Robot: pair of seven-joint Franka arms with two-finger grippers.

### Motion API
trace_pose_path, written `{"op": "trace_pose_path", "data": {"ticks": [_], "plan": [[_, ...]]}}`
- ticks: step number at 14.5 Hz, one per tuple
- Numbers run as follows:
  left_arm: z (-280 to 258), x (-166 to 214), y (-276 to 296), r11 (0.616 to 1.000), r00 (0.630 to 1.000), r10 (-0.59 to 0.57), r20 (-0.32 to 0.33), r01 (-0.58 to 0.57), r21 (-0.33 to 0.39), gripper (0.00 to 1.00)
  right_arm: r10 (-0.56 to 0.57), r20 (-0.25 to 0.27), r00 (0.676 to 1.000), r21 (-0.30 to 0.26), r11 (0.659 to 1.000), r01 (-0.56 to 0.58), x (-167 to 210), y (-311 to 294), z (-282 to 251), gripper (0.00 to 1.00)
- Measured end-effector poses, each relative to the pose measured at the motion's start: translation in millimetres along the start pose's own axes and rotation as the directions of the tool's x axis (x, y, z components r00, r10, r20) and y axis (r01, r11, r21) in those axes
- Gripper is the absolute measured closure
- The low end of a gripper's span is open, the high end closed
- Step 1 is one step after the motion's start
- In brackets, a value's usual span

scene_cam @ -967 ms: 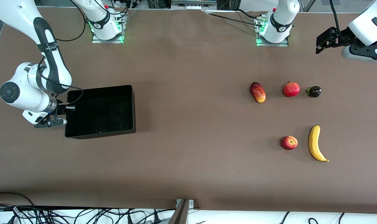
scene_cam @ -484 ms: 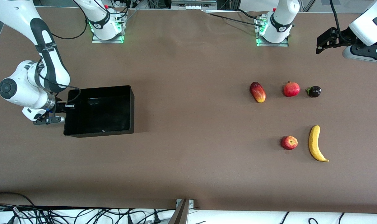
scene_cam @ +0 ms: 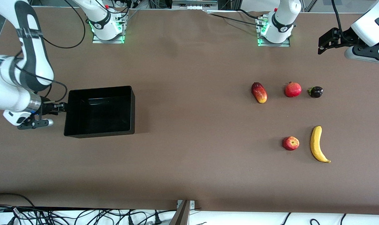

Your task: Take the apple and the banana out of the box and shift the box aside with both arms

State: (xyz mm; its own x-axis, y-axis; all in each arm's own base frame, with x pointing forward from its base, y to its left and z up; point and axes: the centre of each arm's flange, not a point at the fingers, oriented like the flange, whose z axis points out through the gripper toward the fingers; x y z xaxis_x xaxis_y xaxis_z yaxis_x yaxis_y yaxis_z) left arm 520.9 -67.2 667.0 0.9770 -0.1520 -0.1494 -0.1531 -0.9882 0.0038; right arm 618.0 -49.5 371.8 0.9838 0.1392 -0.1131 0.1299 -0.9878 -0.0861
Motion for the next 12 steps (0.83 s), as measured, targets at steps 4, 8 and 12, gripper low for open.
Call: {"op": "trace_pose_path", "data": {"ticks": [4, 8, 12], "plan": [[1, 0, 0, 1.0, 1.0, 0.0, 0.001, 0.0, 0.0, 0.0, -0.018, -0.046, 0.999, 0.002, 1.0, 0.018, -23, -32, -91, 0.0], [1, 0, 0, 1.0, 1.0, -0.001, 0.002, 0.001, 0.0, 0.0, 0.035, -0.047, 0.998, 0.0, 0.999, -0.036, -75, -59, -164, 0.0], [1, 0, 0, 1.0, 1.0, -0.001, 0.002, 0.001, 0.0, 0.0, 0.036, -0.059, 0.998, -0.047, 0.998, -0.039, -98, -93, -194, 0.0]]}}
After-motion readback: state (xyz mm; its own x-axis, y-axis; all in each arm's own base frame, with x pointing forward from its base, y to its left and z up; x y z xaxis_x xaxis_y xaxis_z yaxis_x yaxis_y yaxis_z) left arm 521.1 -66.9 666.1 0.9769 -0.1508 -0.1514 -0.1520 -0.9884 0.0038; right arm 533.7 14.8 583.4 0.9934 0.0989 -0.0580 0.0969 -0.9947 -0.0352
